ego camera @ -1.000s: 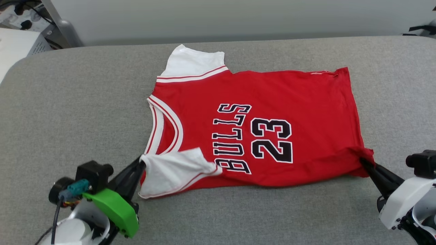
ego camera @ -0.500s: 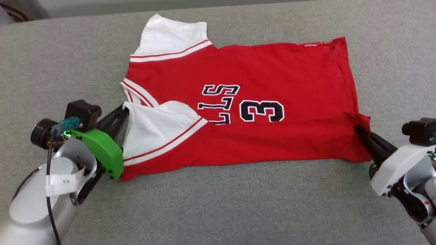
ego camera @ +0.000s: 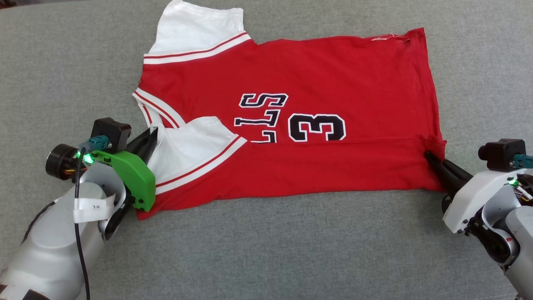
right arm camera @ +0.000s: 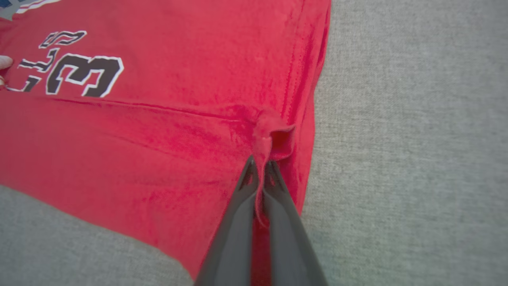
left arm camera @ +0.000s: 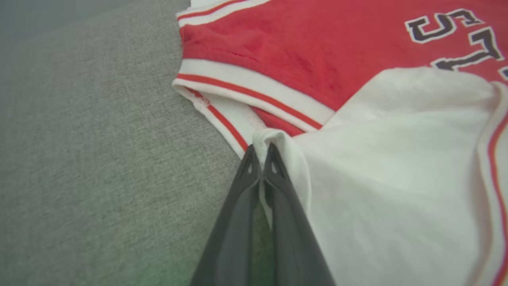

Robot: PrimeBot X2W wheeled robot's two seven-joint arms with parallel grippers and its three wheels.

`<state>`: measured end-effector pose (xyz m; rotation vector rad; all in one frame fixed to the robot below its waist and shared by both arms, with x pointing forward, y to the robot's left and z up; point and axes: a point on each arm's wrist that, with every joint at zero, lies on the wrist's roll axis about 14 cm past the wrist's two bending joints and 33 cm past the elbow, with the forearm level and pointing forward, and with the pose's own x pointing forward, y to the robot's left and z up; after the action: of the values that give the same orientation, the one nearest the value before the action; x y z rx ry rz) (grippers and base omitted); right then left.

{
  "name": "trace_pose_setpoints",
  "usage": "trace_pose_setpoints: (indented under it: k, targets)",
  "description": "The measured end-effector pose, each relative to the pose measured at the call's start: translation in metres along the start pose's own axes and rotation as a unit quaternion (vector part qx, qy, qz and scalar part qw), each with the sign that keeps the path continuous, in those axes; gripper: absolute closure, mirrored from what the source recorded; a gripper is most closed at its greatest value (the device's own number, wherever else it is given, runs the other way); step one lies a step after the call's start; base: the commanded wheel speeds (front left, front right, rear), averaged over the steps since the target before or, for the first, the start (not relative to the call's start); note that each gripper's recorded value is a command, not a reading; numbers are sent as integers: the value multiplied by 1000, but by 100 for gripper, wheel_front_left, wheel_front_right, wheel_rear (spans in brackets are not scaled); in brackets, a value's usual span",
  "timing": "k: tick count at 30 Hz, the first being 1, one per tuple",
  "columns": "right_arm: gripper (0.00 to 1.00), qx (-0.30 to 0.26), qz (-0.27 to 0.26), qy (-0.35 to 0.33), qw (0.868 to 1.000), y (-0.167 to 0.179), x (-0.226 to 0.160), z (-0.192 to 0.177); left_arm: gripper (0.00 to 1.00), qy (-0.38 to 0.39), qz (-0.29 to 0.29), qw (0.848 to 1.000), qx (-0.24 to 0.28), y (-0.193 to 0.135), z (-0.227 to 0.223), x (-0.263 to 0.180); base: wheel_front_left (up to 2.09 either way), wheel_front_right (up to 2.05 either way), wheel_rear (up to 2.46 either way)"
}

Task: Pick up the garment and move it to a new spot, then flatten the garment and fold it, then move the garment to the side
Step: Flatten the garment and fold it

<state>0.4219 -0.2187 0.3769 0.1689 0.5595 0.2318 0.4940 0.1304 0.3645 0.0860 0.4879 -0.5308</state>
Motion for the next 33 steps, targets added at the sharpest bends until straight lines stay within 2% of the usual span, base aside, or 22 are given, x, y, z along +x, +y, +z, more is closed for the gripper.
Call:
trace_pose_setpoints:
  k: [1,2,3,4,12,19,25,26,27,33]
  targets:
    - [98,1,1,-3,1000,0,0,1,97,-2,2,1000,-4,0,1,0,0,0,0]
    - [61,-2,2,-8,1000,1,-1,4,57,-4,4,1000,-9,1,2,-1,0,0,0]
    - [10,-4,3,-11,1000,1,-3,6,0,-5,5,1000,-10,1,2,-2,0,0,0]
    - [0,-7,3,-20,1000,0,-4,11,0,-10,5,1000,-7,0,5,-3,0,0,0]
    - [0,-27,9,-97,995,1,-28,57,0,-34,22,999,-13,15,38,-25,0,0,0]
    - [0,-45,18,-113,992,11,-40,67,0,-22,13,1000,-12,25,92,-50,0,0,0]
    - [0,-48,26,-115,992,21,-43,71,0,85,-30,994,-69,5,83,-68,0,0,0]
    - [0,-48,28,-115,992,23,-43,72,0,103,-36,991,-72,2,81,-70,0,0,0]
    - [0,-46,33,-118,991,29,-42,75,0,151,-42,986,-63,-2,71,-73,0,0,0]
    - [0,-41,33,-109,993,30,-41,71,0,253,-60,964,-50,-16,31,-74,0,0,0]
